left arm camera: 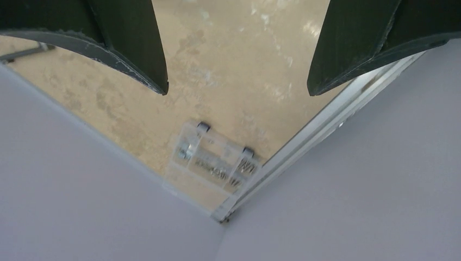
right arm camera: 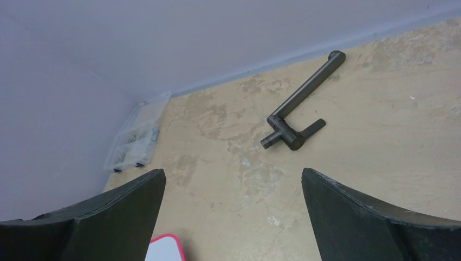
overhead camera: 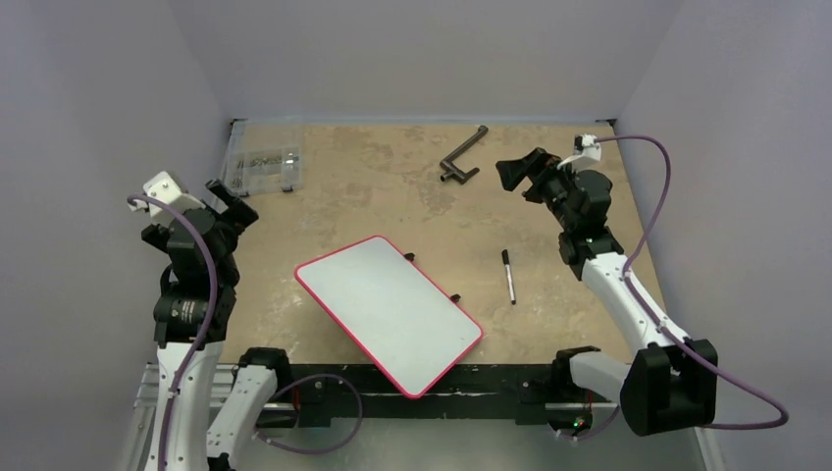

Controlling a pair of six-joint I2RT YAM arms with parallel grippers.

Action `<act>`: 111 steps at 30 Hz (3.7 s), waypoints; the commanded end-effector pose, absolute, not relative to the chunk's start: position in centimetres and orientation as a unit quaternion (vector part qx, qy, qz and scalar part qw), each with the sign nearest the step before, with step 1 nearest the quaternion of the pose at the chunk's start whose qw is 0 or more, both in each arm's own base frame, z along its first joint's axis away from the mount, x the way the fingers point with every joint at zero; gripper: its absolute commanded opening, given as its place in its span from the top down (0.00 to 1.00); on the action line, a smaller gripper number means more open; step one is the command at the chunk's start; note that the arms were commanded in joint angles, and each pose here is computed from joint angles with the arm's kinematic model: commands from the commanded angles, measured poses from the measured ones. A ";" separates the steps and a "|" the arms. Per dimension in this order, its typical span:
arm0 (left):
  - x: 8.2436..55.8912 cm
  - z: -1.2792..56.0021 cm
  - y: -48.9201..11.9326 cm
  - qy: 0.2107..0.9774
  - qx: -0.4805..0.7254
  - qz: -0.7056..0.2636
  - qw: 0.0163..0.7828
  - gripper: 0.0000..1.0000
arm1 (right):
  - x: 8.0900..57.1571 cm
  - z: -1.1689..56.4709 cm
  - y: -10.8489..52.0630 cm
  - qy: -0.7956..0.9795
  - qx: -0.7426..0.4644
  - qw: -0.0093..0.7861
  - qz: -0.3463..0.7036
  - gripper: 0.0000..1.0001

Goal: Write a sentence on the whiteboard
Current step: Move the whiteboard to the center of the board.

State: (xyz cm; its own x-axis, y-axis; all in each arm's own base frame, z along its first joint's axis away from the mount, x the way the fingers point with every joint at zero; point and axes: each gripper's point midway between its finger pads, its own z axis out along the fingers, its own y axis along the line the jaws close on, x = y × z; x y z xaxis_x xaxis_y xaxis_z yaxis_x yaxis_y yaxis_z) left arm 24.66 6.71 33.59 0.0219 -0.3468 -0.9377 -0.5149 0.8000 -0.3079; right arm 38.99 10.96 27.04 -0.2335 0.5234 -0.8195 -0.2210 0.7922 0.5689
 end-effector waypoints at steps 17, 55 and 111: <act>13.5 24.5 -2.7 0.850 -0.260 -0.144 0.435 0.22 | 32.0 29.0 13.0 0.734 0.007 0.585 0.344 0.01; 12.7 21.9 -7.2 0.854 -0.270 -0.261 0.359 0.55 | 30.8 24.0 13.9 0.765 -0.010 0.537 0.355 0.01; 44.5 24.5 -31.4 0.843 0.126 -0.440 0.283 0.95 | 26.9 14.8 14.7 0.862 0.039 0.400 0.309 0.07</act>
State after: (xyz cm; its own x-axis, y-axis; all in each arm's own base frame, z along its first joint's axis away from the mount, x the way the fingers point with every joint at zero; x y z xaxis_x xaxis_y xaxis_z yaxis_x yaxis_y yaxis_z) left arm 44.10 -30.14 21.95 -0.8528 -0.1108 -0.5103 0.3326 0.6381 -0.6944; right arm 25.87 15.28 12.50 -0.7346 0.2954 -0.6108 -0.1697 0.7917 0.5869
